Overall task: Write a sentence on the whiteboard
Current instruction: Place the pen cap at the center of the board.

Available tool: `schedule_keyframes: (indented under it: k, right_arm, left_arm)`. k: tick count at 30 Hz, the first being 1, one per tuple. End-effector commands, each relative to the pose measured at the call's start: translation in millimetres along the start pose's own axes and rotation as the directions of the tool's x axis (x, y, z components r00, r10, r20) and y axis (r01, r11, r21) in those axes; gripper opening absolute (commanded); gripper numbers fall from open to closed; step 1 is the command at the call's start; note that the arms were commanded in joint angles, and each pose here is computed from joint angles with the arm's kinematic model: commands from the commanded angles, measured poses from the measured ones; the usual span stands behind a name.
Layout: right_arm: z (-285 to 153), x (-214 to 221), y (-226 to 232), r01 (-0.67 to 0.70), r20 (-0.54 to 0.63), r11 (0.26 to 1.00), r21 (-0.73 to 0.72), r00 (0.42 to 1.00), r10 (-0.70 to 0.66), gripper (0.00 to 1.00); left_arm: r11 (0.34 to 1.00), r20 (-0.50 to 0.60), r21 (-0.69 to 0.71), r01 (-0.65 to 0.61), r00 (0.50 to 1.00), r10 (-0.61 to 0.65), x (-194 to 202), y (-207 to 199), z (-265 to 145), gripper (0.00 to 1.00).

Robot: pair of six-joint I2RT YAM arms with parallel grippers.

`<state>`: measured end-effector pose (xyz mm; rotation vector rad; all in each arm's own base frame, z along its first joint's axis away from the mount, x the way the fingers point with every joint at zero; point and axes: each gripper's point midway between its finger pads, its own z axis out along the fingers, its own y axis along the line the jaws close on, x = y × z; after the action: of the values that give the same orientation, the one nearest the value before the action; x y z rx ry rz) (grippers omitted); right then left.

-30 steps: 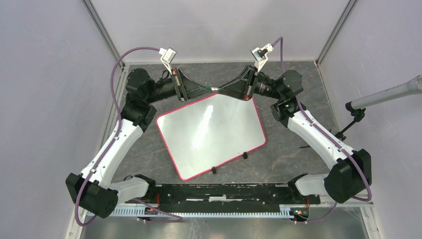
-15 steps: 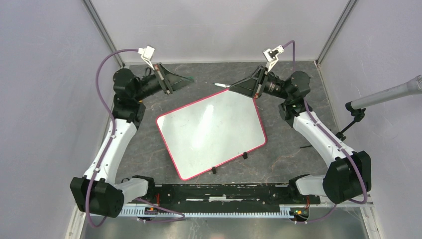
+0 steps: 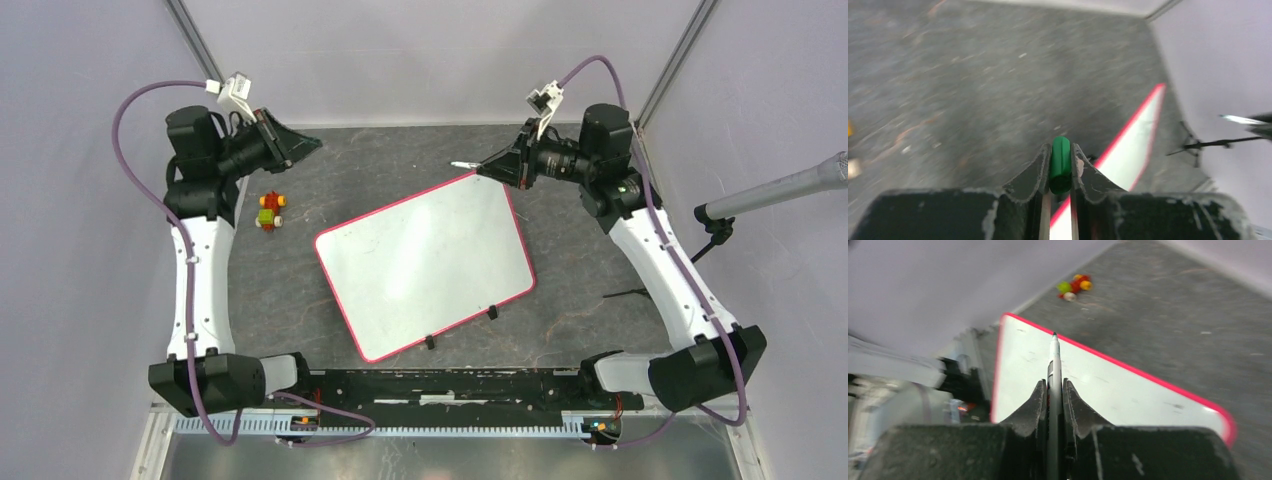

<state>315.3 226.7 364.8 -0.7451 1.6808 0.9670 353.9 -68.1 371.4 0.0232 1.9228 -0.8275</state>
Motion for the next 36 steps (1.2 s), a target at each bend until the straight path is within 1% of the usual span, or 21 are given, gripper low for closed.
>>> schedule_keyframes:
  k: [1,4,6,10,12,14,17,19,22,31,36]
  right_arm:
    - [-40,44,-33,0.172,-0.217,0.955,0.242,0.969,-0.119,0.0]
    - [-58,36,-36,0.155,-0.169,0.924,0.35,0.98,-0.101,0.0]
    - [-68,29,-35,0.175,-0.127,0.906,0.386,0.983,-0.136,0.0]
    - [-69,32,-20,0.243,-0.088,0.915,0.321,0.97,-0.227,0.0]
    - [-68,38,-14,0.277,-0.077,0.917,0.286,0.961,-0.266,0.0]
    - [-65,45,-3,0.298,-0.078,0.93,0.214,0.954,-0.288,0.0]
    - [-60,59,7,0.294,-0.081,0.947,0.131,0.955,-0.286,0.0]
    - [-58,67,16,0.321,-0.078,0.945,0.06,0.946,-0.316,0.0]
    - [-57,71,31,0.349,-0.039,0.937,-0.019,0.936,-0.349,0.0]
    - [-53,78,41,0.332,-0.03,0.938,-0.101,0.941,-0.336,0.0]
    - [-52,79,43,0.33,-0.032,0.936,-0.122,0.941,-0.336,0.0]
  left_arm:
    - [0.942,-0.337,-0.272,-0.195,0.936,0.096,61,86,-20,0.02]
    - [0.892,-0.466,-0.362,-0.271,0.881,0.079,90,129,-27,0.02]
    - [0.88,-0.528,-0.371,-0.297,0.847,0.062,110,147,-29,0.02]
    - [0.846,-0.596,-0.426,-0.32,0.803,0.003,144,182,-28,0.02]
    - [0.837,-0.63,-0.431,-0.338,0.777,-0.011,160,198,-26,0.02]
    - [0.832,-0.654,-0.431,-0.35,0.757,-0.02,176,210,-24,0.02]
    - [0.831,-0.676,-0.424,-0.36,0.736,-0.027,197,223,-22,0.02]
    - [0.826,-0.692,-0.428,-0.368,0.721,-0.037,210,231,-22,0.02]
    - [0.814,-0.707,-0.433,-0.387,0.706,-0.041,222,242,-22,0.02]
    - [0.814,-0.742,-0.425,-0.397,0.668,-0.061,252,257,-21,0.03]
    - [0.829,-0.753,-0.406,-0.384,0.655,-0.065,262,256,-20,0.06]
